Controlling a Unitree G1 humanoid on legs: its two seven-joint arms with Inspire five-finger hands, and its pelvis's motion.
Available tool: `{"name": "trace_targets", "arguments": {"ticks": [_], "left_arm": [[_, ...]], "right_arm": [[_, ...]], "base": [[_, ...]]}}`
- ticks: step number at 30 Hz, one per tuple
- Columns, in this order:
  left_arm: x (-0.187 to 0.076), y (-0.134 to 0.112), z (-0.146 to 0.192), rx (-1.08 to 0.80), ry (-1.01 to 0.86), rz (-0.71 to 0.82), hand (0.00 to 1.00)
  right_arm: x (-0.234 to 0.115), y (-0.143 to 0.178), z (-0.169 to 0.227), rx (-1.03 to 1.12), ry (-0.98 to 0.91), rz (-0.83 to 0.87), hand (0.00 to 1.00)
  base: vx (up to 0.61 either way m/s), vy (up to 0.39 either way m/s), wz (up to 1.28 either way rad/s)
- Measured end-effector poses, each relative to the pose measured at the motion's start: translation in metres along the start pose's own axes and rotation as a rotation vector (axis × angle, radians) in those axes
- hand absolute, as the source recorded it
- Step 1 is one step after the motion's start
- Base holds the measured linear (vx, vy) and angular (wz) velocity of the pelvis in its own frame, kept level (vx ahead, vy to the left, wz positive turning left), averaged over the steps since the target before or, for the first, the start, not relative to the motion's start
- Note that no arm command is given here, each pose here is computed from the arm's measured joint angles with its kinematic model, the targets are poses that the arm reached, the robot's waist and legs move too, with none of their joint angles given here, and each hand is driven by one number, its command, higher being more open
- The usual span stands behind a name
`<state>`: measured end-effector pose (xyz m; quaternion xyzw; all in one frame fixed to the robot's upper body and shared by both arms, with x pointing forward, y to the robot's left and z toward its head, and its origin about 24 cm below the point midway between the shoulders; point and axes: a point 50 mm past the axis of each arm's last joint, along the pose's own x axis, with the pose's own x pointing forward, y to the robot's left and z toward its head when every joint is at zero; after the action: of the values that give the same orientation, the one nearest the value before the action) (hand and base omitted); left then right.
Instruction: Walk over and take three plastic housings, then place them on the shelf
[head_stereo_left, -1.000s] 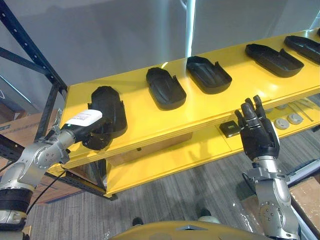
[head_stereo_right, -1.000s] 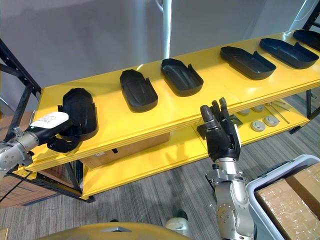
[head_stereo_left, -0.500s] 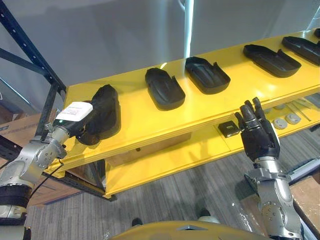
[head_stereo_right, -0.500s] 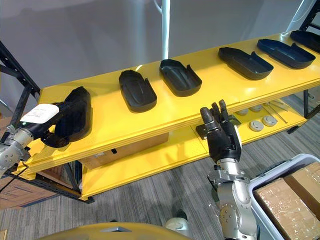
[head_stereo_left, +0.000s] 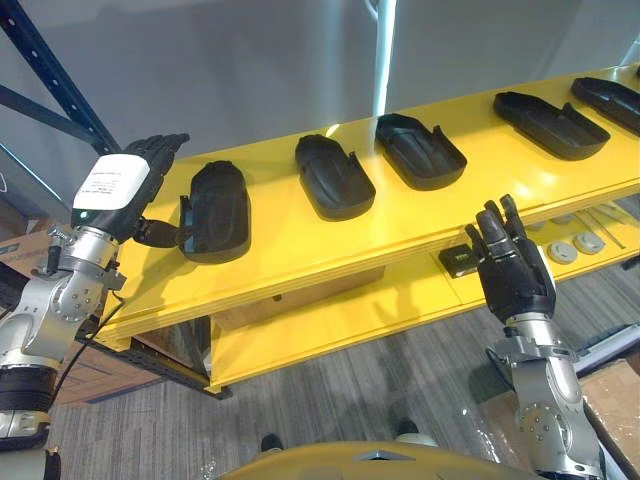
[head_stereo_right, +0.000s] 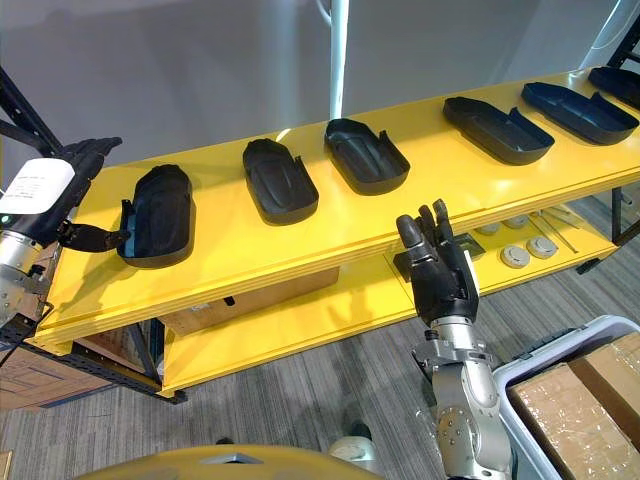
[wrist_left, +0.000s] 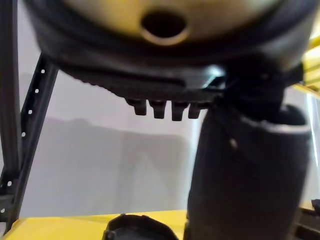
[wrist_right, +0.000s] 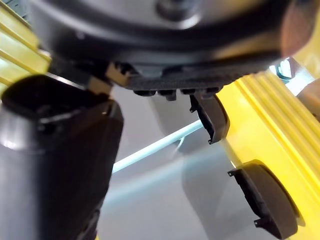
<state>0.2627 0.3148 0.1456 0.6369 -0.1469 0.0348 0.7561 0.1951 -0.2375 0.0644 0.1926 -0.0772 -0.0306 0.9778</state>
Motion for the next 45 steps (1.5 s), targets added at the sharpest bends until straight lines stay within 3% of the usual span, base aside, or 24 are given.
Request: {"name": "trace_targets", "arguments": {"ticks": [8, 17, 22, 28, 34, 38, 45], "left_arm": [[-0.001, -0.018, 0.001, -0.138, 0.098, -0.016, 1.0], [-0.013, -0.014, 0.042, -0.269, 0.024, -0.155, 1.0], [-0.022, -0.022, 0.046, -0.314, 0.033, -0.234, 1.0], [-0.029, -0.012, 0.052, -0.316, 0.017, -0.218, 1.0], [-0.033, -0.012, 0.05, -0.227, 0.06, -0.108, 1.0], [-0.033, -0.005, 0.049, -0.21, 0.086, 0.076, 1.0], [-0.022, 0.001, 0.052, -0.164, 0.094, 0.259, 1.0]], "right_arm": [[0.0, 0.0, 0.0, 0.001, -0.001, -0.002, 1.0], [0.0, 0.005, -0.003, 0.023, 0.005, -0.009, 1.0], [0.0, 0.007, 0.001, 0.02, 0.0, 0.001, 1.0], [0.0, 0.006, 0.007, -0.03, -0.019, 0.006, 1.0], [0.002, 0.009, 0.007, -0.026, -0.024, 0.008, 1.0], [0.003, 0.013, 0.004, -0.016, -0.013, 0.026, 1.0], [0.003, 0.016, 0.002, -0.011, -0.006, 0.036, 1.0]], "base": [[0.0, 0.0, 0.0], [0.0, -0.002, 0.01], [-0.01, -0.007, 0.08], [-0.01, -0.005, 0.11], [0.03, -0.007, 0.13], [0.0, 0.0, 0.0], [-0.01, -0.001, 0.0]]}}
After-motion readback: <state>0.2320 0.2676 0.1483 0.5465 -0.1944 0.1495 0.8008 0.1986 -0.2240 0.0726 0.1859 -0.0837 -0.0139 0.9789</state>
